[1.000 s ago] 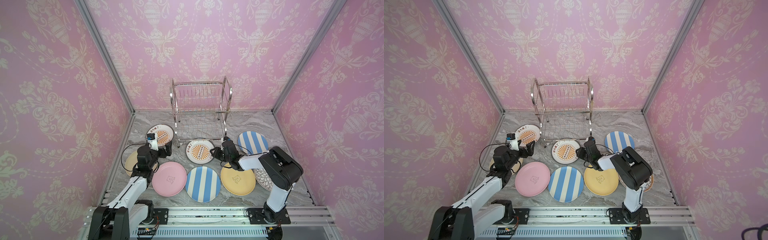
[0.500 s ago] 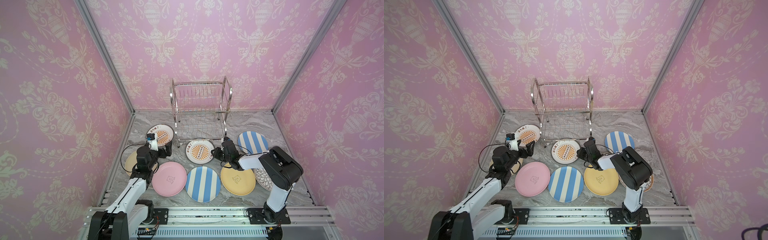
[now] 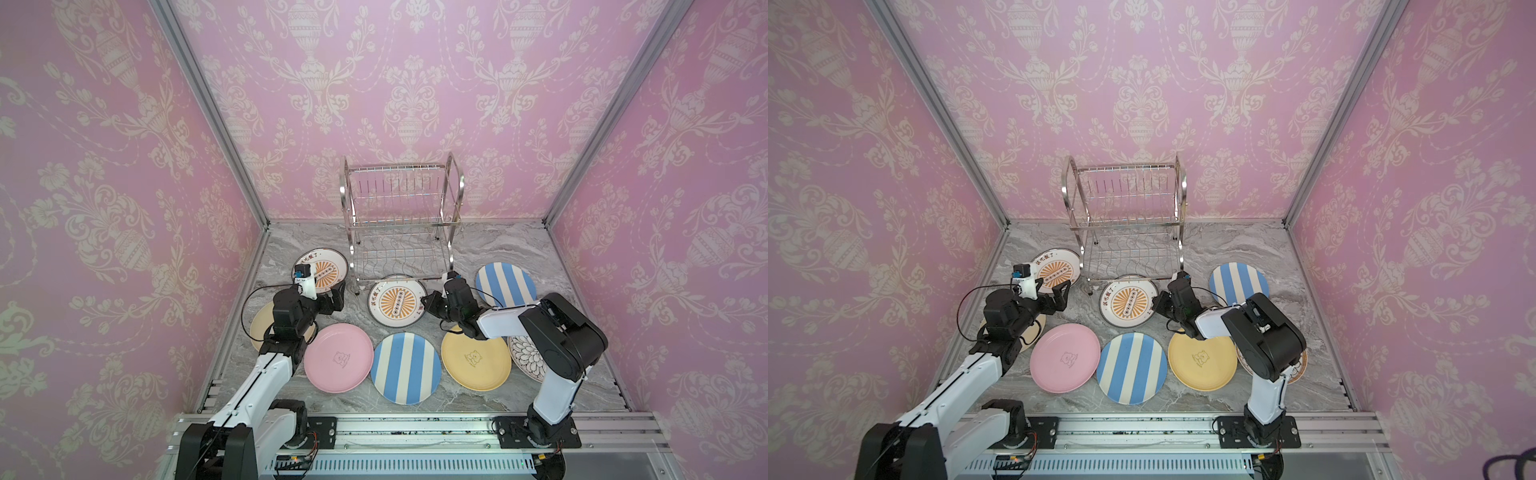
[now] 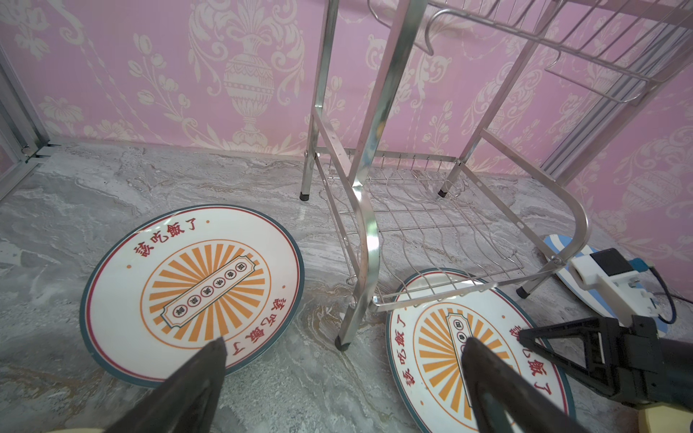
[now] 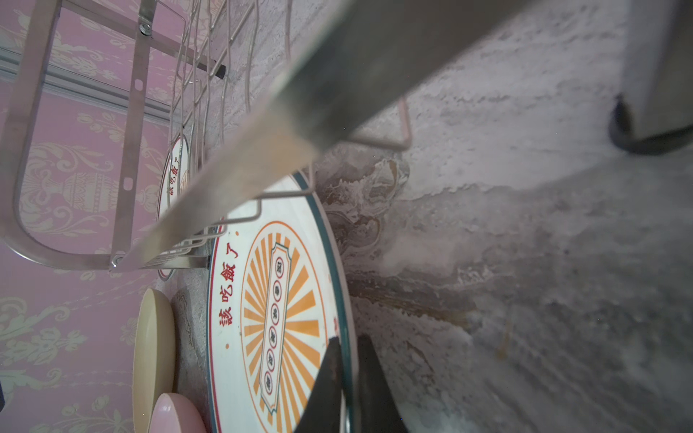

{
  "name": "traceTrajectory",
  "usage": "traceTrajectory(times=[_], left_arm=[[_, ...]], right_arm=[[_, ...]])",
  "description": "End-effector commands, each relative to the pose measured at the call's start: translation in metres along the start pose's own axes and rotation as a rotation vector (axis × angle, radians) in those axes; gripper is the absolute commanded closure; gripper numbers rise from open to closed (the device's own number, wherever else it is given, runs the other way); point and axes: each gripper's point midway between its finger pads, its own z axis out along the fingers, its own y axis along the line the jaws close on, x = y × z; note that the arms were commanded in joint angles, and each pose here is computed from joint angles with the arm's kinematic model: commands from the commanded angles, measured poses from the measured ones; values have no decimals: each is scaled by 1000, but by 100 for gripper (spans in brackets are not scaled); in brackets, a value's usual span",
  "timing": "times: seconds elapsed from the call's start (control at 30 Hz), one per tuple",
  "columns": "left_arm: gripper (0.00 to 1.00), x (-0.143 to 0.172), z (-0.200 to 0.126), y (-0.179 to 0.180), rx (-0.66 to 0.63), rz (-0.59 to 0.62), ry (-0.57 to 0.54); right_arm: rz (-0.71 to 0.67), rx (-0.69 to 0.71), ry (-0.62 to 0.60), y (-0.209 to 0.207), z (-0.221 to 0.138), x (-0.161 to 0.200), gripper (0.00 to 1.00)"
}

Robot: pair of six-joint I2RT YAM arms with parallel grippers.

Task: Load plates into a dish rack
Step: Pick up the plate from the center of the table.

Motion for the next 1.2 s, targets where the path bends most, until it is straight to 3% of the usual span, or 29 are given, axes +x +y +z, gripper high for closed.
traceTrajectory(times=[0.0, 0.4, 0.67, 0.9, 1.17], left_arm=[[1, -12, 1, -11, 41, -2, -5], [1, -37, 9, -26, 88, 26, -25], [1, -47, 8, -28, 78, 40, -50], [1, -49, 10, -34, 103, 51, -47], [1, -60, 12, -38, 117, 64, -68]], right_arm=[[-4, 103, 61, -26, -9, 18, 97], [-22, 144, 134, -21, -43, 28, 100], [-60, 144, 109, -5, -77, 22, 100], [-181, 210, 167, 12, -122, 31, 100], [-263, 210, 32, 32, -178, 2, 100]])
